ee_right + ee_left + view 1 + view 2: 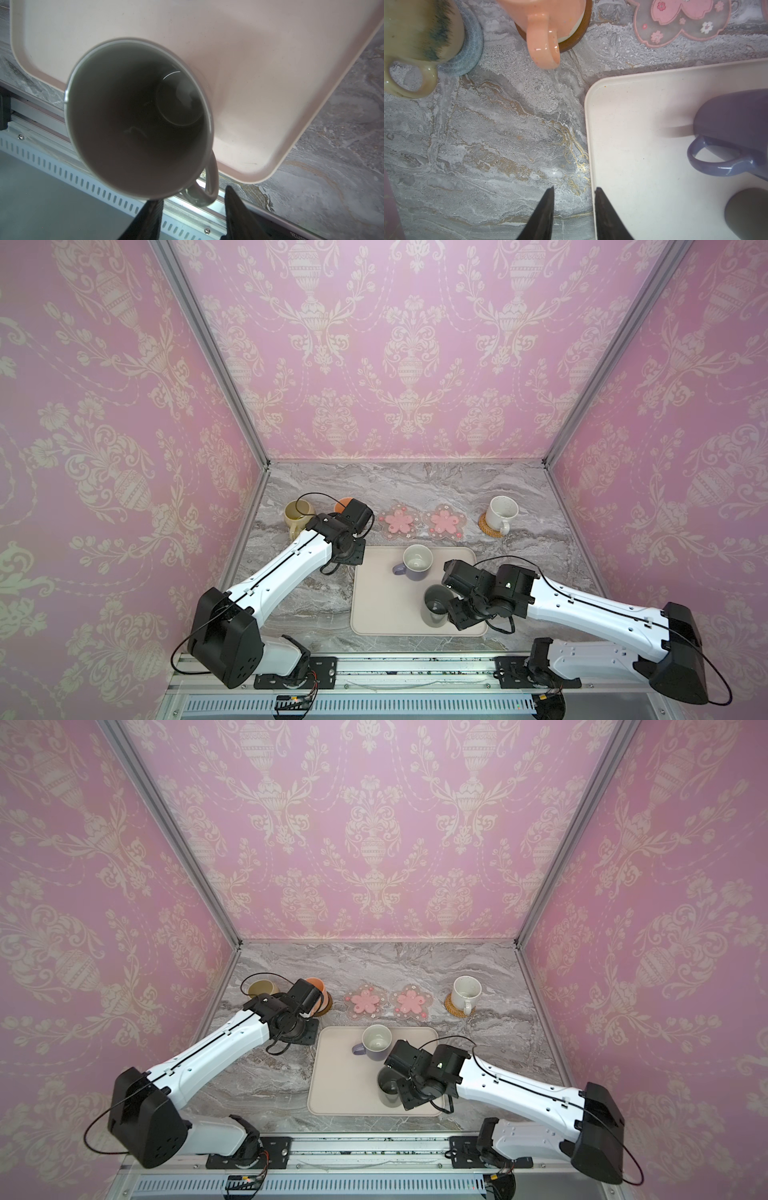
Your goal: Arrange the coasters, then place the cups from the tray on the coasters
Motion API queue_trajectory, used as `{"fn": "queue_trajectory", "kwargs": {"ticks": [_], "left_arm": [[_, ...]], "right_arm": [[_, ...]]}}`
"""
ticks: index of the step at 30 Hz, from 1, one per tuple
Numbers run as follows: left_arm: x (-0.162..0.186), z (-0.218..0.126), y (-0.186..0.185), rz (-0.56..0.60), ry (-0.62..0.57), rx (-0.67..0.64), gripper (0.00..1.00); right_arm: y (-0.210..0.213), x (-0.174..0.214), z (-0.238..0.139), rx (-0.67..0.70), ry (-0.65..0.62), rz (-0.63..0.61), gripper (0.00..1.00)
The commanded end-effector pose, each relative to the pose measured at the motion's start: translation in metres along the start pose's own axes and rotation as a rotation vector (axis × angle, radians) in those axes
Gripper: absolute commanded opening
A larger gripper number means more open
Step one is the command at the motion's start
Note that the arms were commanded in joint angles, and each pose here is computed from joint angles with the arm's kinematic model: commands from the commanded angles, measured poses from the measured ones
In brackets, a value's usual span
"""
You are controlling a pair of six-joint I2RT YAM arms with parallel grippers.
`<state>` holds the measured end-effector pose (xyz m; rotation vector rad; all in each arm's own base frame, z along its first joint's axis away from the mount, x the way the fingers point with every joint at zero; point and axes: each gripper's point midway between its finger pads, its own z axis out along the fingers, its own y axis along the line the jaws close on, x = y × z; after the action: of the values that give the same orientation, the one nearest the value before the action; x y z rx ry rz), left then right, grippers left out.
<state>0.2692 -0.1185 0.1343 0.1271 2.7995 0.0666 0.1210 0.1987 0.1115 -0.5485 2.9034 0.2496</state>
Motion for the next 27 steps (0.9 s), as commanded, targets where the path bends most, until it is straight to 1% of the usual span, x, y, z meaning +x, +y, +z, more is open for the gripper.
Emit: {"fn": "queue_trajectory", "kwargs": {"ticks": [1, 5, 14, 27], "left_arm": [[0.001, -0.004, 0.004, -0.008, 0.000, -0.034, 0.36], [0.002, -0.002, 0.005, -0.008, 0.003, -0.038, 0.36], [0.005, 0.003, 0.005, -0.006, 0.013, -0.040, 0.36], [0.007, 0.005, 0.005, -0.001, 0.019, -0.045, 0.36]], "right_arm": [[-0.003, -0.006, -0.003, 0.042, -0.018, -0.041, 0.50], [0.000, -0.009, 0.002, 0.046, -0.012, -0.056, 0.50], [0.015, -0.017, 0.009, 0.011, -0.013, -0.077, 0.50], [0.041, -0.015, 0.021, -0.031, 0.013, -0.132, 0.45]]}}
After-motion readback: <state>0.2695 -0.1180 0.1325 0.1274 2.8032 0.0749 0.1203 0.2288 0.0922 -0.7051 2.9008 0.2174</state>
